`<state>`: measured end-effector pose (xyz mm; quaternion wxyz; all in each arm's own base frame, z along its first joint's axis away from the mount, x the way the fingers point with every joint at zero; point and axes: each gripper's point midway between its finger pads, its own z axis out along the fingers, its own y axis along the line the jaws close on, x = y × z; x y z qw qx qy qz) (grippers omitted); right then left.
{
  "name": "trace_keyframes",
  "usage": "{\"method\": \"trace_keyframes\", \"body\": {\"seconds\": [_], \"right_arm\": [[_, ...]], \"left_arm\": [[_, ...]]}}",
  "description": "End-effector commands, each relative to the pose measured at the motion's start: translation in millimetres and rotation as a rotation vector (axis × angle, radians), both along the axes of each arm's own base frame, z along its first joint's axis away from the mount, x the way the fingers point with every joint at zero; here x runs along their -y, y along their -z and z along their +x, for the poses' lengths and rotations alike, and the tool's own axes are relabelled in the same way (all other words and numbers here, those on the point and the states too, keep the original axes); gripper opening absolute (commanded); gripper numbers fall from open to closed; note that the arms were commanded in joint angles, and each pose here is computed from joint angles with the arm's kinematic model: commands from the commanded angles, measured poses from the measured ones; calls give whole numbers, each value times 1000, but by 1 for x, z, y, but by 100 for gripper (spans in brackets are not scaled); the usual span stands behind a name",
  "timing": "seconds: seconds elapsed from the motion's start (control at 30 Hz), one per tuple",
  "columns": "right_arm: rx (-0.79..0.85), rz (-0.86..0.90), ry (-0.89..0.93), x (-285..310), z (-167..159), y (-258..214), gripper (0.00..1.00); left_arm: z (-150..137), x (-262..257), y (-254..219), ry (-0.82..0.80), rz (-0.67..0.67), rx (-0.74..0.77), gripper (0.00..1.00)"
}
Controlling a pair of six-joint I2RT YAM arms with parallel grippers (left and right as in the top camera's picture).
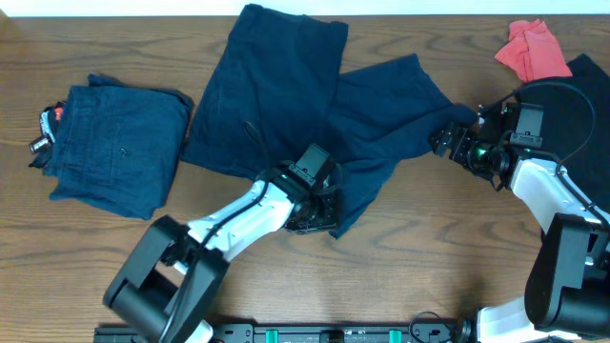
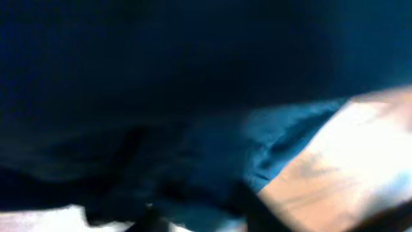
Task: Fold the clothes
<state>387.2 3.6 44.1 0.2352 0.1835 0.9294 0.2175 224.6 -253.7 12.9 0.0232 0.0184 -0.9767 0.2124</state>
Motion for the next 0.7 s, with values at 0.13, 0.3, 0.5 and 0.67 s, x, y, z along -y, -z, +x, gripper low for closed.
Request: {"method": "trace_keyframes", "body": {"seconds": [0.13,0.3,0.5,0.67], "right_arm": [[-21,22,-11,-9,-6,-1,99],[-80,55,9,-16,-13,6,99],[-127,78,-55,-48,-20,17,87],[-193,-95,133,-14,-21,36,1]], "left_arm": [[-28,-40,2,-60,138,-154,6],[-42,-65,-20,-21,172,-169,6],[-42,-69,-24,-23,188,-147,6],[-51,-103,-21,-4,360,-151,6]]}}
